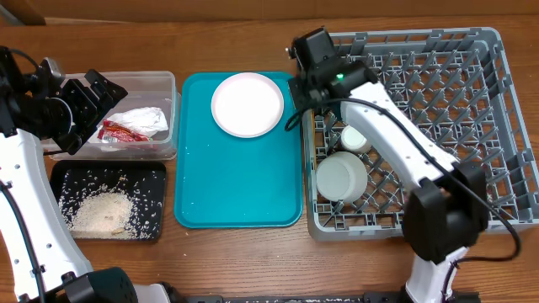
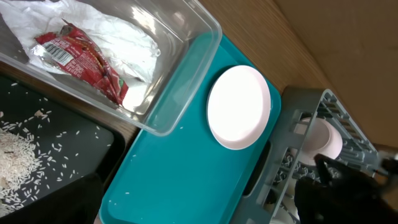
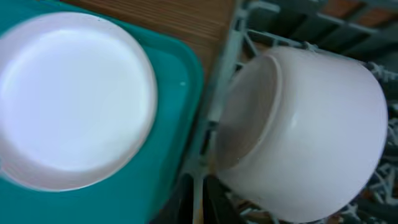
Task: Sort waste into correct bins and load items into the dishwasher
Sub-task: 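Release the pink bowl and move the right gripper back toward the teal tray, then grasp the edge of the pink plate on the teal tray with the right gripper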
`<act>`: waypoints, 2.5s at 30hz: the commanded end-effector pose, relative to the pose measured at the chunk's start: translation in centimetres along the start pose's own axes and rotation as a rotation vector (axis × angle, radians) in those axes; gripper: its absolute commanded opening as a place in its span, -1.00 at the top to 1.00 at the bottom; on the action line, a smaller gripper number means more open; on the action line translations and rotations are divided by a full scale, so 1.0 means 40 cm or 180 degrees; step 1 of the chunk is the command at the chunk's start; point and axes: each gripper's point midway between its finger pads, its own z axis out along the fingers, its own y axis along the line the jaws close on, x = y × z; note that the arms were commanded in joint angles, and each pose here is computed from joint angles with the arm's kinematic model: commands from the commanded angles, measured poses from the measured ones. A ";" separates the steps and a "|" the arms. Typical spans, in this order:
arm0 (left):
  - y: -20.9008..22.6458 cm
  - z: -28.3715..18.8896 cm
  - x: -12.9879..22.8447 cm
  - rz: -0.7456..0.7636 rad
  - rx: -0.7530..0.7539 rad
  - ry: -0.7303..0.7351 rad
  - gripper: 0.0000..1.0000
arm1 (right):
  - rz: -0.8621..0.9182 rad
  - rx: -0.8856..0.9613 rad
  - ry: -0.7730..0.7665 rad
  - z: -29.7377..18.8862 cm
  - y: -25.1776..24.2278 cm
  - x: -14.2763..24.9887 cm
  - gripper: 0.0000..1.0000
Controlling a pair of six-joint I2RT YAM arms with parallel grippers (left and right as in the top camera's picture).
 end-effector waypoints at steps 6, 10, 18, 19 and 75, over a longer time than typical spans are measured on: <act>-0.016 -0.024 -0.003 0.0093 0.0036 -0.0092 -1.00 | 0.0180 0.1025 0.0129 0.011 -0.201 0.030 0.92; -0.016 -0.024 -0.003 0.0093 0.0036 -0.0092 -1.00 | 0.0234 0.1134 0.0069 -0.019 -0.216 0.021 0.92; -0.016 -0.024 -0.003 0.0094 0.0036 -0.0093 -1.00 | 0.0166 -0.0091 -0.0319 -0.116 -0.004 -0.084 0.92; -0.016 -0.024 -0.003 0.0093 0.0036 -0.0092 -1.00 | 0.0125 -0.0431 -0.0377 -0.136 0.052 -0.098 0.90; -0.016 -0.024 -0.003 0.0093 0.0036 -0.0092 -1.00 | -0.1797 -0.0905 0.0064 0.261 0.470 0.153 0.28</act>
